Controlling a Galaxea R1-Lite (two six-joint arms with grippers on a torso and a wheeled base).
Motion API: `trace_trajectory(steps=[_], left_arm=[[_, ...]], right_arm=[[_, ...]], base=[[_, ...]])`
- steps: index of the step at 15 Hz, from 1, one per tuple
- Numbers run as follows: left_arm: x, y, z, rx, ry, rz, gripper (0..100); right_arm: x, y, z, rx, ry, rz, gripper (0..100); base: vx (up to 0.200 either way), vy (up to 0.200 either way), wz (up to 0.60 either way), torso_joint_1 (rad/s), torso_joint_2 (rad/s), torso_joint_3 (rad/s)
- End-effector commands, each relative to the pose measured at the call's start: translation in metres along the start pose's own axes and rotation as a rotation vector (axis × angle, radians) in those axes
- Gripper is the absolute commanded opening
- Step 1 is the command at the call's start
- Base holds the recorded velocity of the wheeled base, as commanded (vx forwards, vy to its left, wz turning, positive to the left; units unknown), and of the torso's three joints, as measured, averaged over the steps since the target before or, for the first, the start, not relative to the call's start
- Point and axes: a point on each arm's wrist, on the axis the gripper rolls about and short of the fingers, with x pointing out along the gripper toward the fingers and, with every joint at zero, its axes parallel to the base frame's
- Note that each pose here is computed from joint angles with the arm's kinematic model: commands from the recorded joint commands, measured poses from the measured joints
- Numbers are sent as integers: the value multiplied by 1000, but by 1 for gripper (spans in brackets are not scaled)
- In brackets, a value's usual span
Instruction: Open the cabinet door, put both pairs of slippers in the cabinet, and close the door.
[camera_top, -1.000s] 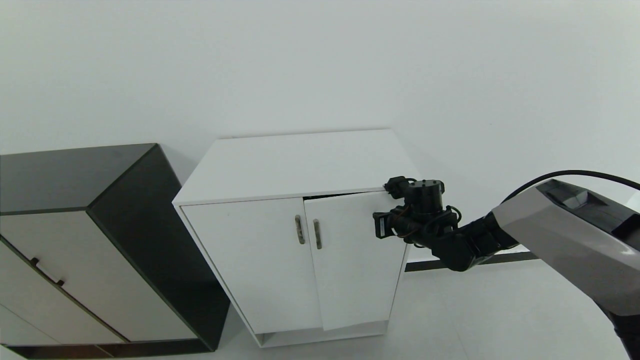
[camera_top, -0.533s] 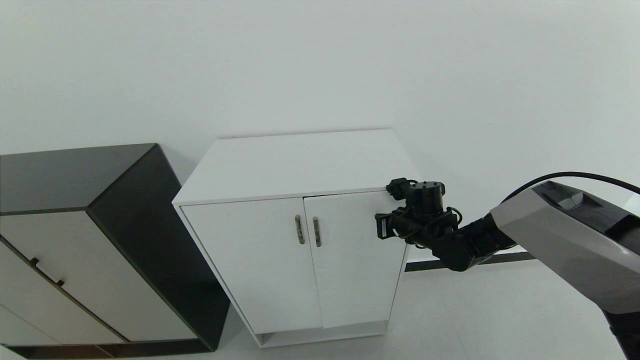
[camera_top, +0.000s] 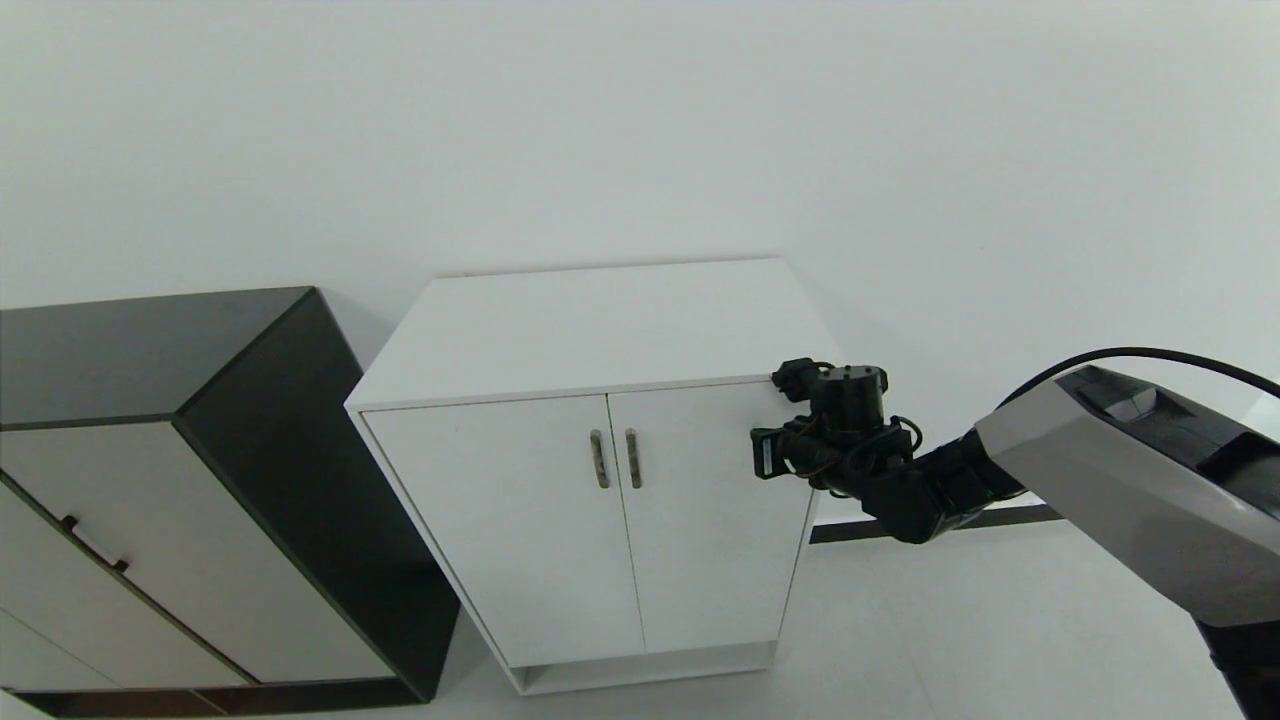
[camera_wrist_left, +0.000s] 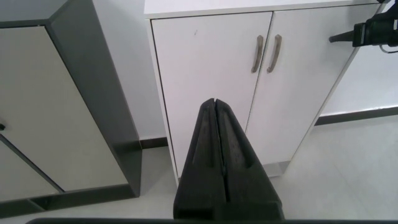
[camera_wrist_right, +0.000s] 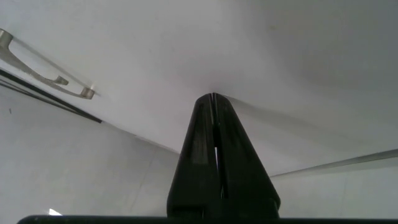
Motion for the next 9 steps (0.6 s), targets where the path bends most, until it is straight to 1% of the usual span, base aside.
trace_trajectory(steps=[1, 6, 9], left_arm=[[0, 0, 0, 0, 0, 0, 0], [0, 0, 0, 0, 0, 0, 0], [0, 0, 0, 0, 1, -1, 0]], right_arm=[[1, -1, -1, 13, 2, -6, 0], [1, -1, -2, 52, 0, -7, 0], [-19, 0, 0, 46, 9, -7, 0]], base=[[0, 0, 0, 0, 0, 0], [0, 0, 0, 0, 0, 0], [0, 0, 0, 0, 0, 0]])
